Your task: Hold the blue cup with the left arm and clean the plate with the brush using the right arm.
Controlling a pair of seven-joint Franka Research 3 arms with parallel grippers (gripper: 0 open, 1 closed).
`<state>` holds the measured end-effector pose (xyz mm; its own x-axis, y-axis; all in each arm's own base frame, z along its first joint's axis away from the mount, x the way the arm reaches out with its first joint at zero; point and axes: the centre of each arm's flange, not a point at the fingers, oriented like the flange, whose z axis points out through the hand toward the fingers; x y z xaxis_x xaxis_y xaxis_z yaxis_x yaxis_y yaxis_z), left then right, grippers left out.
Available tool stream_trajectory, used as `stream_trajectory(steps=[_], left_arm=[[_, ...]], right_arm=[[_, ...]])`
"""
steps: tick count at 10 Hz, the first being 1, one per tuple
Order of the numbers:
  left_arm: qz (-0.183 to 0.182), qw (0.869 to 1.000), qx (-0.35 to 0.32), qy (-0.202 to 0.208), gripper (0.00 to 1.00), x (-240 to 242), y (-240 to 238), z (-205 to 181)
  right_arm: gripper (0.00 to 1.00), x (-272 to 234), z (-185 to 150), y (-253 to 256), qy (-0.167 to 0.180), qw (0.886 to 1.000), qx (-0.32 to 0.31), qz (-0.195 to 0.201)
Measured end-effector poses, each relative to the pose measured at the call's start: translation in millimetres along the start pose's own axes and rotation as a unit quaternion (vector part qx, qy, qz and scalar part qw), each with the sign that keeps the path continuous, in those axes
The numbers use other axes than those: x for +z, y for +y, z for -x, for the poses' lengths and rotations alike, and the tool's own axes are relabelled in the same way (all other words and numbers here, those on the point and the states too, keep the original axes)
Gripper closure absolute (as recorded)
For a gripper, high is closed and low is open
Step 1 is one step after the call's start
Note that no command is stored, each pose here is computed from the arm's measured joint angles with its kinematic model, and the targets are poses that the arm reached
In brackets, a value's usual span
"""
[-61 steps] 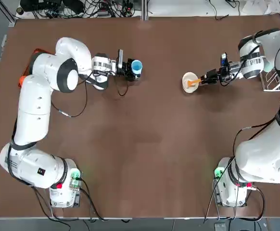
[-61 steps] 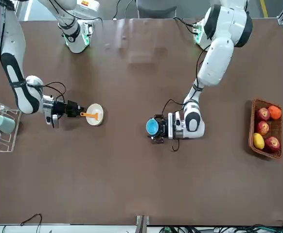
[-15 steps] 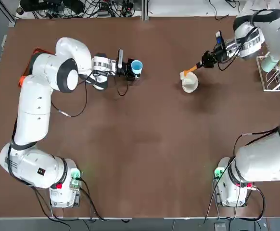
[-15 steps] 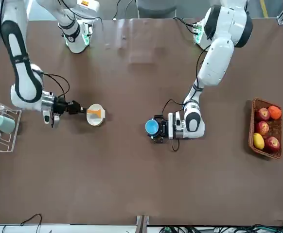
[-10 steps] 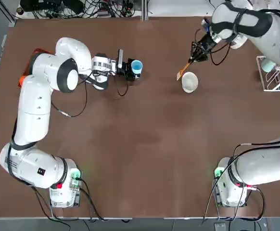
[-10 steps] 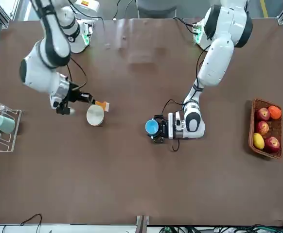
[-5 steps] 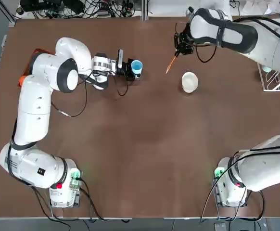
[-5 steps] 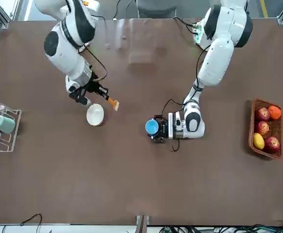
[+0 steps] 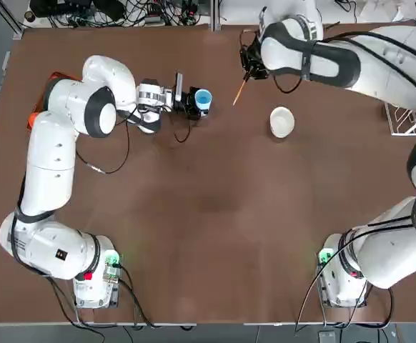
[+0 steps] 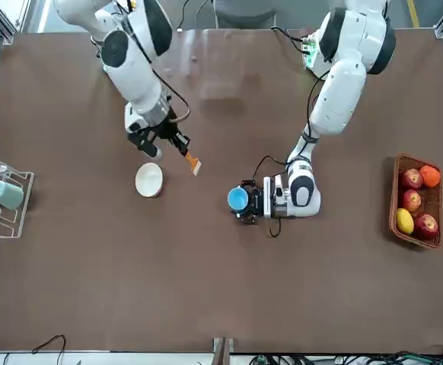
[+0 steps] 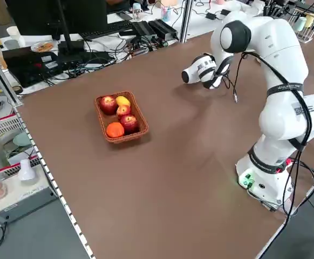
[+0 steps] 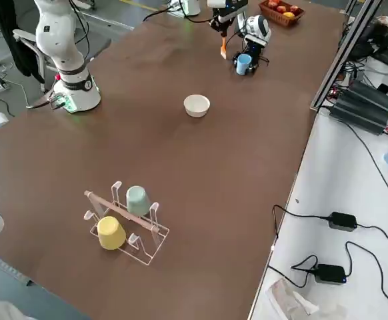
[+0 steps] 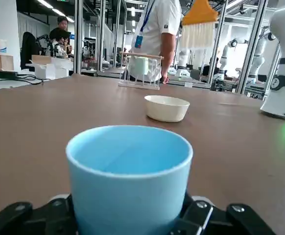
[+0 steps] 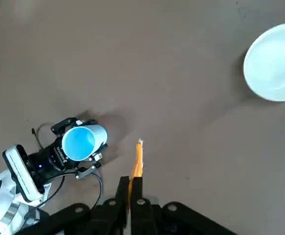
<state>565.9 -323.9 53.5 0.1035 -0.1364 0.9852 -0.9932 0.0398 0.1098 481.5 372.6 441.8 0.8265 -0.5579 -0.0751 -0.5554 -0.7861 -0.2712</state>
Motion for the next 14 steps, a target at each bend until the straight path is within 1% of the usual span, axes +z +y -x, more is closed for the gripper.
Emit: stream_trajectory(steps=[2,4,6,8,10,14], left_arm=[[0.0,1.0,0.0,0.0,0.34,0,0,0],[0.0,1.0,0.0,0.0,0.34,0,0,0],[0.0,1.0,0.0,0.0,0.34,0,0,0],[0.0,1.0,0.0,0.0,0.34,0,0,0],[0.0,1.0,0.0,0.0,0.34,0,0,0],[0.0,1.0,0.0,0.0,0.34,0,0,0]], right_arm=[[0.95,18,26,-24,0.018,1.0,0.015,-0.006],[0.95,32,47,-43,0.025,1.0,0.007,-0.012],[0.95,47,67,-62,0.041,0.999,-0.002,-0.008],[0.95,70,93,-73,0.053,0.999,-0.006,0.001],[0.95,81,102,-83,0.063,0.998,-0.006,0.0],[0.95,65,94,-101,0.071,0.997,0.003,-0.023]])
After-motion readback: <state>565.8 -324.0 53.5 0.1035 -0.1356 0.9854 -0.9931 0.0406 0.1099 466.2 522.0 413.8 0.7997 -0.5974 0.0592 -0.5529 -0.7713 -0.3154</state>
